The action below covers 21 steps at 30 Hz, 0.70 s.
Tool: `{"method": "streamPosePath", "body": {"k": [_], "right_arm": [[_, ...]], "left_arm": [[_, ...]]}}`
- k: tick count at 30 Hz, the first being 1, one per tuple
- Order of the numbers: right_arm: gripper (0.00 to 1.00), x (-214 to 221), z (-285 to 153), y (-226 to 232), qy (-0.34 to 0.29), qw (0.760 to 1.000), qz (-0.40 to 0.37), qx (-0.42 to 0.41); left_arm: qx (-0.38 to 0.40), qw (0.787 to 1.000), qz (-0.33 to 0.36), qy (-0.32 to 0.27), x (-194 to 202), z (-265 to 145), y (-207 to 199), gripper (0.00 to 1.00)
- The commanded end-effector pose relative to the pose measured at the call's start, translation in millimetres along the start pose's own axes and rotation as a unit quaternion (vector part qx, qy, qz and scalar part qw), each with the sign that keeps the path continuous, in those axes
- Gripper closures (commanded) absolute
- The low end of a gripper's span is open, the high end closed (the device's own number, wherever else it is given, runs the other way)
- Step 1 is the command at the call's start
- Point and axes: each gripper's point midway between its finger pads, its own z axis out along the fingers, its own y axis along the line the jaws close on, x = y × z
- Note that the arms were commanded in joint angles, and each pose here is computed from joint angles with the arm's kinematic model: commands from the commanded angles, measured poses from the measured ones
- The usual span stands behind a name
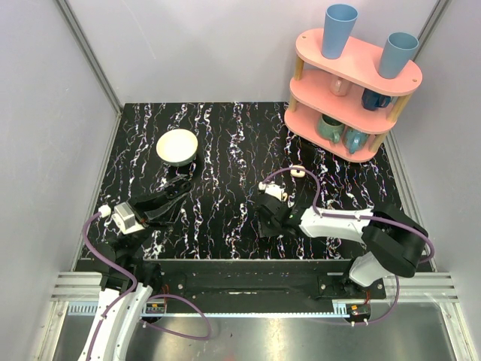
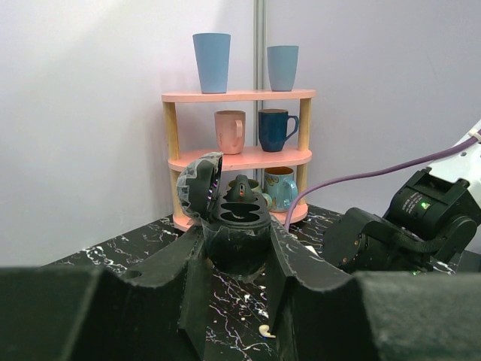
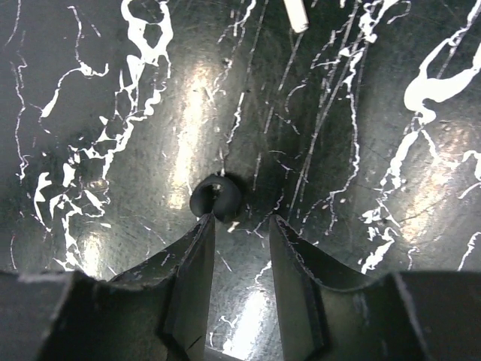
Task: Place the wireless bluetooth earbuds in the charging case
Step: Move the left earbud to the center of the board.
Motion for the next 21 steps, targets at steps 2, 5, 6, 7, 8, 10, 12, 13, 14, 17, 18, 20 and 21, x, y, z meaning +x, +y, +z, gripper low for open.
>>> {"method": "streamPosePath", "body": {"k": [2, 5, 6, 7, 8, 10, 12, 13, 14, 17, 18, 20, 21], "right_arm": [[0.57, 0, 0, 18, 0.003, 1.0, -0.008, -0.017], [0.56, -1, -1, 20, 0.002, 1.0, -0.009, -0.022], [0.57, -1, -2, 20, 0.002, 1.0, -0.009, -0.023], [0.56, -1, -4, 23, 0.003, 1.0, -0.01, -0.03], [0.56, -2, -6, 24, 0.001, 0.999, -0.011, -0.035], [0.56, -7, -14, 31, -0.008, 0.999, -0.016, -0.052], [0.55, -15, -23, 37, -0.022, 0.997, -0.019, -0.069], [0.54, -18, -25, 37, -0.027, 0.997, -0.018, -0.072], [0.54, -21, -28, 39, -0.034, 0.996, -0.019, -0.075], [0.52, -32, -35, 36, -0.06, 0.996, -0.015, -0.071], [0.52, -35, -34, 31, -0.07, 0.996, -0.019, -0.059], [0.52, -37, -32, 25, -0.077, 0.996, -0.025, -0.048], [0.53, -38, -29, 21, -0.076, 0.996, -0.026, -0.041]], "left_arm": [[0.0, 1.0, 0.014, -0.022, -13, 0, -1, 0.95], [0.0, 1.0, 0.013, -0.021, -13, 0, -1, 0.95], [0.001, 1.0, 0.014, -0.022, -14, 0, -2, 0.95], [0.0, 1.0, 0.013, -0.021, -13, 0, -1, 0.95], [0.001, 1.0, 0.014, -0.022, -14, 0, -2, 0.95], [0.0, 1.0, 0.013, -0.021, -13, 0, -1, 0.95], [0.0, 1.0, 0.013, -0.021, -13, 0, -1, 0.95], [0.0, 1.0, 0.014, -0.022, -14, 0, -2, 0.95], [0.0, 1.0, 0.014, -0.022, -14, 0, -2, 0.95], [0.0, 1.0, 0.014, -0.022, -14, 0, -2, 0.95], [0.0, 1.0, 0.013, -0.021, -13, 0, -1, 0.95], [0.0, 1.0, 0.014, -0.022, -14, 0, -2, 0.95], [0.0, 1.0, 0.014, -0.022, -14, 0, -2, 0.95]]}}
